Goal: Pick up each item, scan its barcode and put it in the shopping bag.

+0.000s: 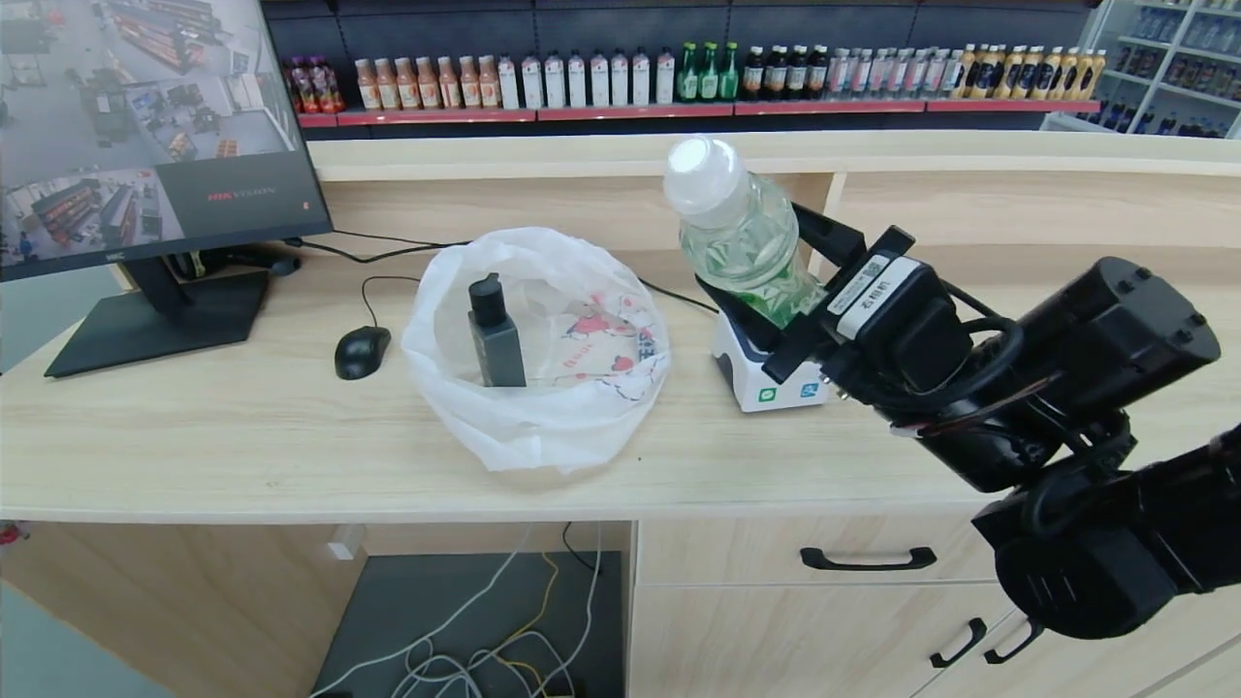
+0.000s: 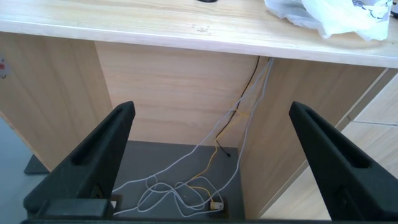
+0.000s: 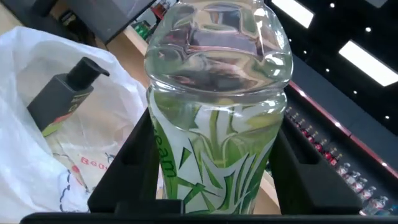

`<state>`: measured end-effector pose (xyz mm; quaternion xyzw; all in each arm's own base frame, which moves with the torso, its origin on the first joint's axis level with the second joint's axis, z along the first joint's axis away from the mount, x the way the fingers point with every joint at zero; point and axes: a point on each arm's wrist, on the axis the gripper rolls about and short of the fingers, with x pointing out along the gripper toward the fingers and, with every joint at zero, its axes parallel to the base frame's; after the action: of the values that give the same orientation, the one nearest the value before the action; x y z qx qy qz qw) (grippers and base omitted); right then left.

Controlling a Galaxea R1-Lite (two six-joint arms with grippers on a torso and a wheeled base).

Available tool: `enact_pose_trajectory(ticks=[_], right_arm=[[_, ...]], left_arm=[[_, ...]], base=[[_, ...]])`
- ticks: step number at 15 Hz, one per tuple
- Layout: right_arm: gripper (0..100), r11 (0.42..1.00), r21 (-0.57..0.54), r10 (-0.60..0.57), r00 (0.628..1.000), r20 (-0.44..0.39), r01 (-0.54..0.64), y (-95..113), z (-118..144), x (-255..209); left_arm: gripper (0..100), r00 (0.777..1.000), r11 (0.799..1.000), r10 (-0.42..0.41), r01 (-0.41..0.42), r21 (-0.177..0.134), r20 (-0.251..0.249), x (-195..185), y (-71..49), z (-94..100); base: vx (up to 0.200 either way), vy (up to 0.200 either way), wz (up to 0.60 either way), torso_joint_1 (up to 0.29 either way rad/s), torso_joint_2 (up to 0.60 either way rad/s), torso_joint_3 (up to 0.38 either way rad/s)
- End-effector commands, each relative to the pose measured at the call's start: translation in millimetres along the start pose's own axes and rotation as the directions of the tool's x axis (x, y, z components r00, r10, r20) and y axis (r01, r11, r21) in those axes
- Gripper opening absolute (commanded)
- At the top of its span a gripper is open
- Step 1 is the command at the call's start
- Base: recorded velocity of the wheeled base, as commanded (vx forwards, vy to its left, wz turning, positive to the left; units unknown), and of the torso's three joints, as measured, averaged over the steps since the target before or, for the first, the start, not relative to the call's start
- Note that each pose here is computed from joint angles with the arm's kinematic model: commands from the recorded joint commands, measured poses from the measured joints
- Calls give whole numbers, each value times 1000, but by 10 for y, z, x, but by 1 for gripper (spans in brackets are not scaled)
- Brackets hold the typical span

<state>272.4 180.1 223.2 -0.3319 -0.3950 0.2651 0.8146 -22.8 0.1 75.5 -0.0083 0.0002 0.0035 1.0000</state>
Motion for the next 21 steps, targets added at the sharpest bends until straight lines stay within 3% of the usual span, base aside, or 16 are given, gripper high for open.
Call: enact_pose_trajectory(ticks=[1,4,11,17,21], right_arm=[[0,1000,0,22,1000,6,-22,52,-76,29],[0,997,-34,65,995,80,-62,73,-175,147],[0,980,-140,169,969,180,-145,-186,-433,76],[0,963,-186,223,964,142,-196,-119,-760,-16],[0,958,-197,243,956,165,-209,-153,-839,5]], left_arm=[[100,1000,1000,1,-1,0,0,0,0,0],[100,1000,1000,1,-1,0,0,0,0,0],[100,1000,1000,1,-1,0,0,0,0,0],[100,1000,1000,1,-1,0,0,0,0,0],[100,1000,1000,1,-1,0,0,0,0,0]], base=[[0,0,0,0,0,0],[0,0,0,0,0,0],[0,0,0,0,0,0],[0,0,0,0,0,0],[0,0,0,0,0,0]])
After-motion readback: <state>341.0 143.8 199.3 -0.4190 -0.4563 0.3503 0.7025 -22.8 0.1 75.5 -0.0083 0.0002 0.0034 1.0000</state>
